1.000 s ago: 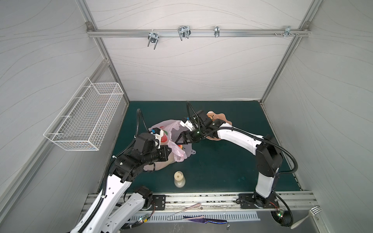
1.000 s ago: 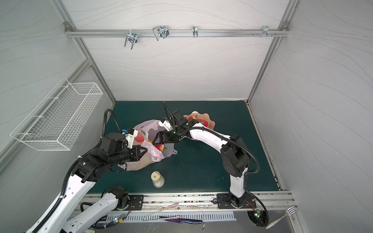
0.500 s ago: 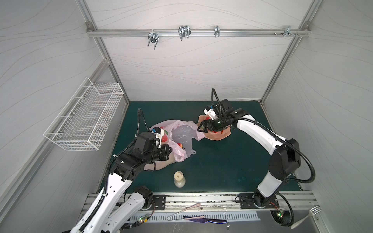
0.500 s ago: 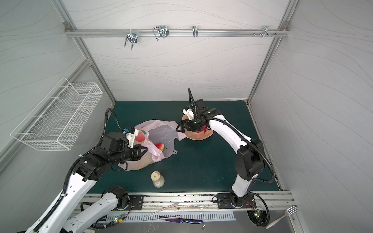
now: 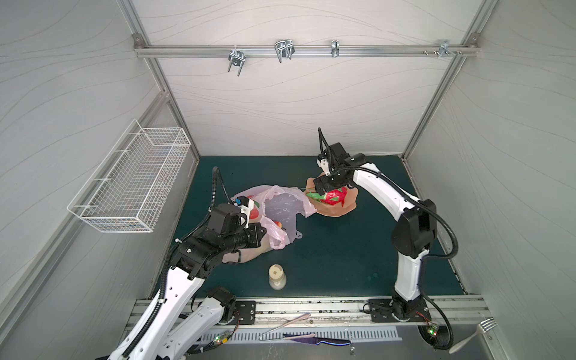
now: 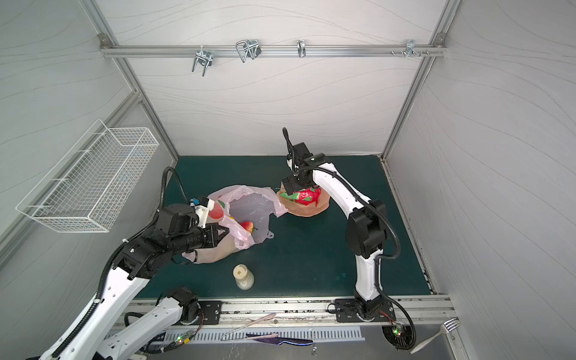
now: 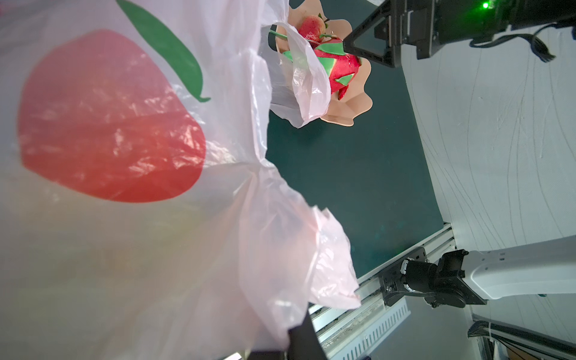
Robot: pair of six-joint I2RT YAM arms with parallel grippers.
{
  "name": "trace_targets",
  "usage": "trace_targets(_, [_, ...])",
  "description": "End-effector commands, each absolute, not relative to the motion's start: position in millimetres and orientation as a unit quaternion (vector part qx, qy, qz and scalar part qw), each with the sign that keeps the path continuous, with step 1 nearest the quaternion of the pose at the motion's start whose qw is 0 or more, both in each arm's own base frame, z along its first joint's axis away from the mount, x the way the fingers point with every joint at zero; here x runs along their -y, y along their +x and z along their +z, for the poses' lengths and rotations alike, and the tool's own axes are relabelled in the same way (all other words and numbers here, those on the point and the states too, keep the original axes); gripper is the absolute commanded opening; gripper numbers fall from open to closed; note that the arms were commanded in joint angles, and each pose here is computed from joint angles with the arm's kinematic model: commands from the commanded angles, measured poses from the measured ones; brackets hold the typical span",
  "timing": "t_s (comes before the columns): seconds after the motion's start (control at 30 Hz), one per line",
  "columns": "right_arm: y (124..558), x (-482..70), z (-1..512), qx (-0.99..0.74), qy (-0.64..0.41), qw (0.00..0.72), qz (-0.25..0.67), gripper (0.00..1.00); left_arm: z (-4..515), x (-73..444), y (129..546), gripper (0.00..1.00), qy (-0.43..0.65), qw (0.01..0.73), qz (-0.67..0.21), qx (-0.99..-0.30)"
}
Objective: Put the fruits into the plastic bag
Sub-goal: 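Lower the right gripper onto the red-yellow peach in the bowl and grasp it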
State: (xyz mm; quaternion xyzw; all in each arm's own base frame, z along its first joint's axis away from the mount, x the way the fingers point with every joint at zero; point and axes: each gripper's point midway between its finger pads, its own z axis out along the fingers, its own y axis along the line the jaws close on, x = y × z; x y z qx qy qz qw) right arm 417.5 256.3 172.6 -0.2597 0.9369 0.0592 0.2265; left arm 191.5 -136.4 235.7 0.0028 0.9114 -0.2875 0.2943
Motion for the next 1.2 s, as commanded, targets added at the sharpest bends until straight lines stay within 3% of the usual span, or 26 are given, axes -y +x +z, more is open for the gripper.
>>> trace_targets(0.0, [435.7, -249.0, 161.6, -0.94, -0.261, 0.218, 0.039, 0.99, 249.2, 141.8, 197.1, 0.0, 0.008, 0.311, -0.303, -0.901])
trace_targets(0.33, [487.3, -250.6, 117.7, -0.95, -0.23, 0.203, 0.048, 0.99, 242.5, 145.5, 197.3, 0.0, 0.004, 0.294, -0.309, -0.904])
trace_targets(0.77, [508.0, -249.9, 70.7, -0.955, -0.227, 0.182, 0.051, 0.98, 236.7, 149.6, 203.2, 0.0, 0.005, 0.283, -0.306, -0.909])
trace_targets(1.03, [510.5, -251.7, 61.7, -0.955, -0.23, 0.182, 0.052, 0.91, 237.9, 148.4, 204.6, 0.0, 0.003, 0.286, -0.303, -0.909])
trace_targets(1.17, [512.1, -253.6, 65.6, -0.953, -0.232, 0.189, 0.056, 0.81, 239.0, 147.6, 204.2, 0.0, 0.004, 0.287, -0.301, -0.909])
